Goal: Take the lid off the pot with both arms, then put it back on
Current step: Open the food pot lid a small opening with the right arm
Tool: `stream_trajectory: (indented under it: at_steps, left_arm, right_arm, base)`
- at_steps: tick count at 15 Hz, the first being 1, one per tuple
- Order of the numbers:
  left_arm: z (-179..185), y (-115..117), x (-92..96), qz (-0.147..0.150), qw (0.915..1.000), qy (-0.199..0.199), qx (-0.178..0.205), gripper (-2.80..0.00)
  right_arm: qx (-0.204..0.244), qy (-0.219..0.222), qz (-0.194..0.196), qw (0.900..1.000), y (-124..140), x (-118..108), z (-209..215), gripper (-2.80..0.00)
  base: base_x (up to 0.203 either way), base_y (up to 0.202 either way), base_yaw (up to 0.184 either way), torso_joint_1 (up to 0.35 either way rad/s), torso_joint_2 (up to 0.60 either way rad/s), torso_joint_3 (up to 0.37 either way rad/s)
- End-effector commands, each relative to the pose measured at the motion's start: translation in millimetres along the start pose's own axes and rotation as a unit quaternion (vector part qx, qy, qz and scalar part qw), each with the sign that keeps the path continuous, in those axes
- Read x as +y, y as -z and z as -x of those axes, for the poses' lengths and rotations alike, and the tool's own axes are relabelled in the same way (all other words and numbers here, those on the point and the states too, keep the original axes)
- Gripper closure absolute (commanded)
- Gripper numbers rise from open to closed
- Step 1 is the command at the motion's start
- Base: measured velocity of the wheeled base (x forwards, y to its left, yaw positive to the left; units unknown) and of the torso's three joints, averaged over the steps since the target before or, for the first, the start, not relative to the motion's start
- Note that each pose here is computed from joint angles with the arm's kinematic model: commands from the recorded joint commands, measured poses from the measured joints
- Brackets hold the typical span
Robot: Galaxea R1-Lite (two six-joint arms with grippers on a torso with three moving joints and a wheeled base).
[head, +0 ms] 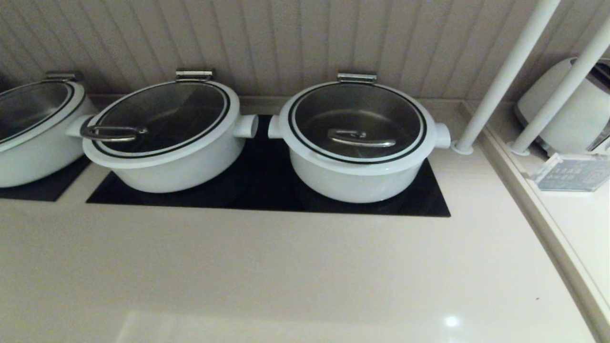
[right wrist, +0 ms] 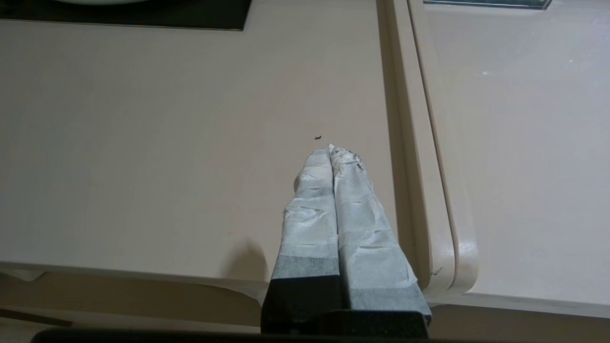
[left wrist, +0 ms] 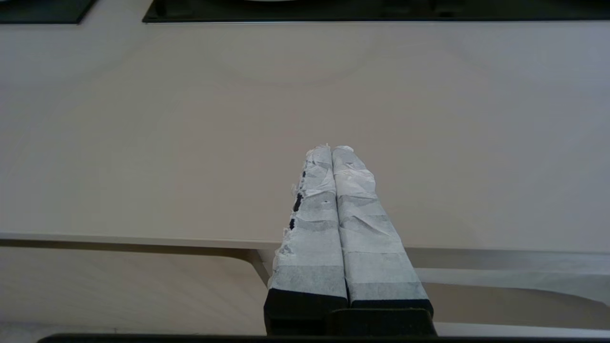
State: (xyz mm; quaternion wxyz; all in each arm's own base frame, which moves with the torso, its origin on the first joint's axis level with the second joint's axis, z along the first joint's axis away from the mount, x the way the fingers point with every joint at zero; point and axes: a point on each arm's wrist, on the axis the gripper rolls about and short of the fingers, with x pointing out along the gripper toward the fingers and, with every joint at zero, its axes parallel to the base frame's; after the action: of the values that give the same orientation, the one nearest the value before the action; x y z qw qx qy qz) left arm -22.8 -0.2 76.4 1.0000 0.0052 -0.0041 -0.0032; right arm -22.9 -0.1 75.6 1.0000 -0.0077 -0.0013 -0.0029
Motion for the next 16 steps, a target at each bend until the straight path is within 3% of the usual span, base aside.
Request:
stream_trajectory:
  at_steps: [1, 16]
  left_arm:
    - [0.0, -0.1, 0.0, 0.001, 1.0, -0.001, -0.001, 0.0]
    - [0.0, 0.1, 0.0, 0.002, 1.0, -0.001, 0.0, 0.0]
  right_arm:
    - [0.001, 0.0, 0.0, 1.0, -0.1, 0.0, -0.1, 0.0]
    - [0.0, -0.006, 0.011, 1.0, -0.1, 0.3, -0.1, 0.0]
  base:
    - [0.0, 0.0, 0.0, 0.0, 0.0, 0.0]
    - [0.0, 0.0, 0.0, 0.0, 0.0, 0.0]
